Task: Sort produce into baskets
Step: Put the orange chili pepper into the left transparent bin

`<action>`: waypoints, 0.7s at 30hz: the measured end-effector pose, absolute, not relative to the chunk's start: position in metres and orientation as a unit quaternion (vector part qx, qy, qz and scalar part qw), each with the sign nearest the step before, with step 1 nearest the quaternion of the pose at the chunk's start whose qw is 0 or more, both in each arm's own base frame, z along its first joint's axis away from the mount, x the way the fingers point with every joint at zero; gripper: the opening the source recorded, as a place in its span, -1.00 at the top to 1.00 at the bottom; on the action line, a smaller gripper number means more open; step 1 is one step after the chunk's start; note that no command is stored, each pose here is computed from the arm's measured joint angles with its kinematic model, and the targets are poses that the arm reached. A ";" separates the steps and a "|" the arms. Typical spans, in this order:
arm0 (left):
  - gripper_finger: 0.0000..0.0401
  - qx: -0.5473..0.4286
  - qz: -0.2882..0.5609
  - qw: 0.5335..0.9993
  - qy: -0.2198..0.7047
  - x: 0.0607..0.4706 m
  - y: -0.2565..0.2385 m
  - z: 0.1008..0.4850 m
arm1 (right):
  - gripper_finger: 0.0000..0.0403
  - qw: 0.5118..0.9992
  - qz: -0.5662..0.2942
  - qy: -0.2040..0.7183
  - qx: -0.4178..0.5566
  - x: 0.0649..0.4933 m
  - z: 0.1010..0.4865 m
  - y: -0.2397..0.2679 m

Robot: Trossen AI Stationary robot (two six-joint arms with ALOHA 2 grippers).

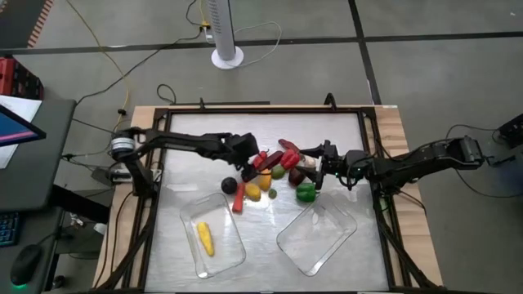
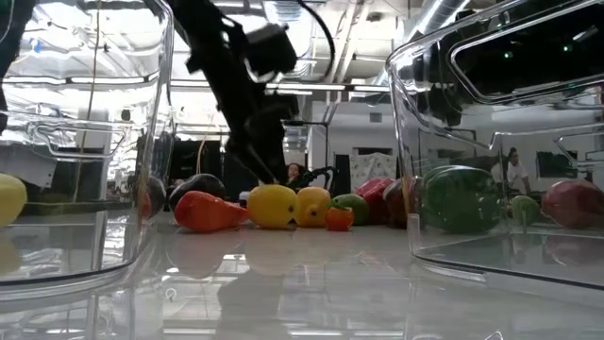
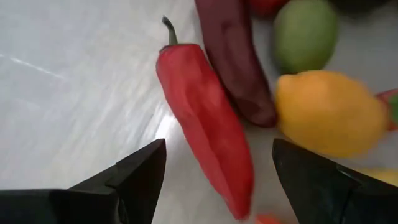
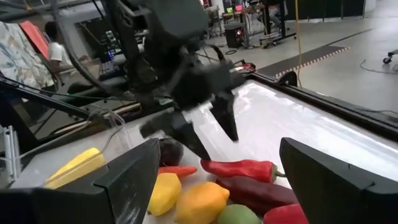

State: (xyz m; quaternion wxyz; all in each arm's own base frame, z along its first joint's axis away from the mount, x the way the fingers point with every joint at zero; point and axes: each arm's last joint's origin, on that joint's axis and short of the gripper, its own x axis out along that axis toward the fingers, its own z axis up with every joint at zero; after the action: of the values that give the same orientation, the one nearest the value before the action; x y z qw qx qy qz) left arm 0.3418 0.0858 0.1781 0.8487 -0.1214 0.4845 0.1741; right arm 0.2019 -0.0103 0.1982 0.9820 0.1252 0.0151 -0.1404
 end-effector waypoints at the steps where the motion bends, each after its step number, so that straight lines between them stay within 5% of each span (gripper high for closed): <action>1: -0.39 -0.123 0.172 0.845 0.491 0.343 0.089 0.172 | -0.77 0.982 -0.140 0.016 0.125 0.202 0.198 -0.010; 11: -0.27 -0.096 0.148 0.838 0.517 0.352 0.090 0.143 | -0.77 0.982 -0.145 0.018 0.122 0.202 0.198 -0.012; 21: 0.73 -0.073 0.118 0.833 0.536 0.344 0.079 0.159 | -0.77 0.982 -0.146 0.026 0.120 0.202 0.196 -0.012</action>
State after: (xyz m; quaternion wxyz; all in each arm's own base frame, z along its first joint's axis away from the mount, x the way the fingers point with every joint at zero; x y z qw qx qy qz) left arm 0.3436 0.0789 0.1586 0.8326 -0.0726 0.5363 0.1179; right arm 0.2016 -0.0120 0.1962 0.9816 0.1203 0.0257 -0.1462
